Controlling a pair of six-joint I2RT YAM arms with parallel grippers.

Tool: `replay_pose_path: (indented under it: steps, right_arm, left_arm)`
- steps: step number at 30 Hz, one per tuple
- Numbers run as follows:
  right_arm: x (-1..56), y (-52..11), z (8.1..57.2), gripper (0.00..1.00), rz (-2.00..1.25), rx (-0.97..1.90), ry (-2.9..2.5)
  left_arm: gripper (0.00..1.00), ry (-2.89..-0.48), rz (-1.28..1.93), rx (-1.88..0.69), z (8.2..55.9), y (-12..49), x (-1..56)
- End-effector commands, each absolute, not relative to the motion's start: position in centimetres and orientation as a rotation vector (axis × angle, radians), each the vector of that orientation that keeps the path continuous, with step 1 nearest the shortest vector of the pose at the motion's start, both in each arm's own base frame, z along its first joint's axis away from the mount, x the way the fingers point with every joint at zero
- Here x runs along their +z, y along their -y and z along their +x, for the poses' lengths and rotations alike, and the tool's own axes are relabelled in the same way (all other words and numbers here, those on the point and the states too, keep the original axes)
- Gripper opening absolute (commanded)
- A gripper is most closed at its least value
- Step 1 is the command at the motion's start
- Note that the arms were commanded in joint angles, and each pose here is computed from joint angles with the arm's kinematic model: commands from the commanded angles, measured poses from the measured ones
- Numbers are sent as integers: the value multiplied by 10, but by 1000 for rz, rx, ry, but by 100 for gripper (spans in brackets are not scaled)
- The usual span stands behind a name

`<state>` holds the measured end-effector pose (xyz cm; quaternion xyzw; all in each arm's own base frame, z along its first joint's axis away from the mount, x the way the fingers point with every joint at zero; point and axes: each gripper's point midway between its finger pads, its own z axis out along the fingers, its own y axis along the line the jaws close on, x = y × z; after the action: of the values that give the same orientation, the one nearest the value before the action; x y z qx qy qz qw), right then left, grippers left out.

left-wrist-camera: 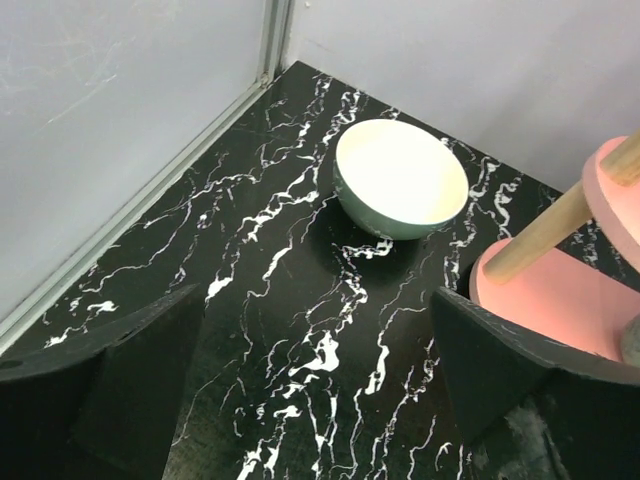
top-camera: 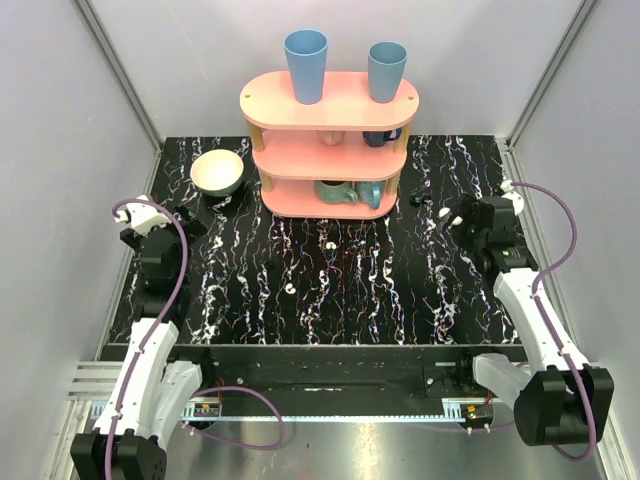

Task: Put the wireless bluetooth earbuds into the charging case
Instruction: Move the charging case to the center of the board.

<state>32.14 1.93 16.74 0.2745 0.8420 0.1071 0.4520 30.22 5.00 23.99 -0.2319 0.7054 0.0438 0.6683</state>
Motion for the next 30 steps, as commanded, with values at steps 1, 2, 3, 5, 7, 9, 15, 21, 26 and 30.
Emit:
replay_pose_path:
  steps: [1,2,3,5,7,9,15,21,26,30]
  right_arm:
    - [171,-6,333,100,658,160,-2083]
    - [166,-9,337,100,598,152,-2119]
    - [160,-13,339,100,552,156,-2166]
    - [141,-13,342,100,514,107,-2305]
    - [124,0,343,100,489,-15,-2389]
    - [129,12,352,100,468,-108,-2377]
    - [120,24,385,100,491,-179,-2404]
    - [97,36,424,100,642,-77,-2413]
    - [82,38,455,100,706,-67,-2411]
    - [73,26,473,100,696,27,-2434]
  left_arm:
    - [99,-1561,-584,188,294,-67,254]
    - [99,-1542,-606,222,290,-74,259]
    - [99,-1566,-575,252,288,-74,256]
    - [99,-1601,-407,188,294,-54,262]
    - [99,-1656,-144,141,296,-27,262]
    - [99,-1652,-31,52,295,-4,266]
    - [99,-1630,-99,-32,296,5,269]
    - [99,-1631,-124,6,293,0,269]
    - [99,-1632,-91,2,293,5,269]
    - [99,-1634,-96,31,293,1,268]
